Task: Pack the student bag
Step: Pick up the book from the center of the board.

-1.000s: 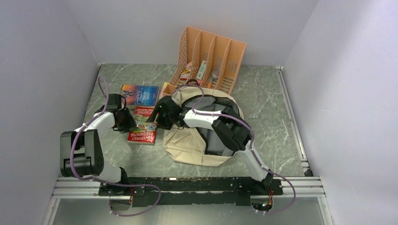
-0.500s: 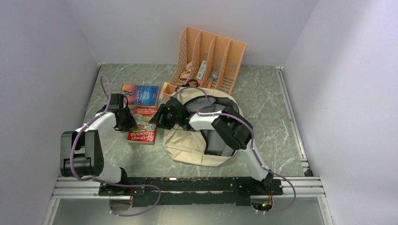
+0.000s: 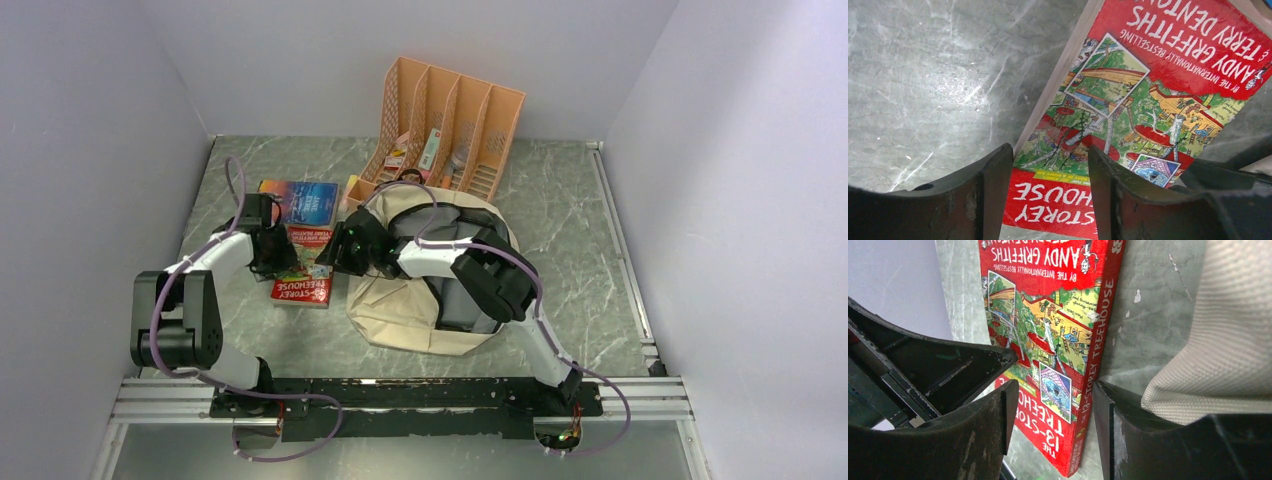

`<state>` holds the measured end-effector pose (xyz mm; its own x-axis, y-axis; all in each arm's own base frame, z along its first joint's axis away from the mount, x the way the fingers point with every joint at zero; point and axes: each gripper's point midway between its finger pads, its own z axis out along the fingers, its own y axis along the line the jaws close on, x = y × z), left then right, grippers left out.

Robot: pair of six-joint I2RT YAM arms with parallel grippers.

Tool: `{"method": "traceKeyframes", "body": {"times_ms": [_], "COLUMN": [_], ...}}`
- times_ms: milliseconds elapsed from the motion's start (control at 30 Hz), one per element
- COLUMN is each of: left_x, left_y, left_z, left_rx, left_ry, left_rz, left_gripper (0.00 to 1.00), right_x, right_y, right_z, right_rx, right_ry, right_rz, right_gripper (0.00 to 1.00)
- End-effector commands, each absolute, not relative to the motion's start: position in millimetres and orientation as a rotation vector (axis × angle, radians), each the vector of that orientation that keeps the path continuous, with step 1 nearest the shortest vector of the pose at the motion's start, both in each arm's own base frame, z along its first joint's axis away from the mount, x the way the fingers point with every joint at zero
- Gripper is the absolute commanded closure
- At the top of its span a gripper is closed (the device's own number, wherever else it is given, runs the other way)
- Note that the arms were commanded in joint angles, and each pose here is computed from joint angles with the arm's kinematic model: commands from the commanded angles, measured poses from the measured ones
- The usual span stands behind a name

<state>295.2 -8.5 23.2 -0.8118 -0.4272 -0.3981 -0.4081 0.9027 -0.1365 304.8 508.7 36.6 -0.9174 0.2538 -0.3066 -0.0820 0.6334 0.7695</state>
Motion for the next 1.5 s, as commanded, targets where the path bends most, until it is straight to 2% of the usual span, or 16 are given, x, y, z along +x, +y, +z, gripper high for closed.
{"method": "traceKeyframes", "body": {"times_ms": [0,300,433,633,800,933,967,1333,1467], "left_x": [299,311,306,295,282,275,272,251,243], "left_y": [-10,16,10,-14,-12,2,5,15,22], "left_z": [25,20,8,-9,-21,-22,-23,-40,-45], "left_rx": [-0.578,-0.582,-0.581,-0.642,-0.733,-0.839,-0.865,-0.999,-1.062], "left_ry": [2.685,2.681,2.711,2.74,2.757,2.731,2.726,2.737,2.721], "left_rz": [-0.028,0.013,-0.054,-0.225,-0.216,-0.174,-0.164,-0.105,-0.071], "left_gripper": [0.39,0.37,0.38,0.55,0.7,0.93,0.95,0.95,0.95], "right_x": [303,300,299,300,302,305,306,312,310], "right_y": [493,490,490,487,480,477,476,450,449], "right_z": [26,23,23,20,14,13,13,-11,-19], "right_rx": [0.117,0.085,0.08,0.1,0.126,0.138,0.141,0.213,0.229], "right_ry": [2.506,2.523,2.525,2.531,2.55,2.546,2.546,2.632,2.65], "right_rz": [1.015,0.995,1.003,0.984,0.942,0.928,0.928,0.677,0.678], "right_gripper": [0.39,0.37,0.36,0.36,0.36,0.36,0.36,0.29,0.29]}}
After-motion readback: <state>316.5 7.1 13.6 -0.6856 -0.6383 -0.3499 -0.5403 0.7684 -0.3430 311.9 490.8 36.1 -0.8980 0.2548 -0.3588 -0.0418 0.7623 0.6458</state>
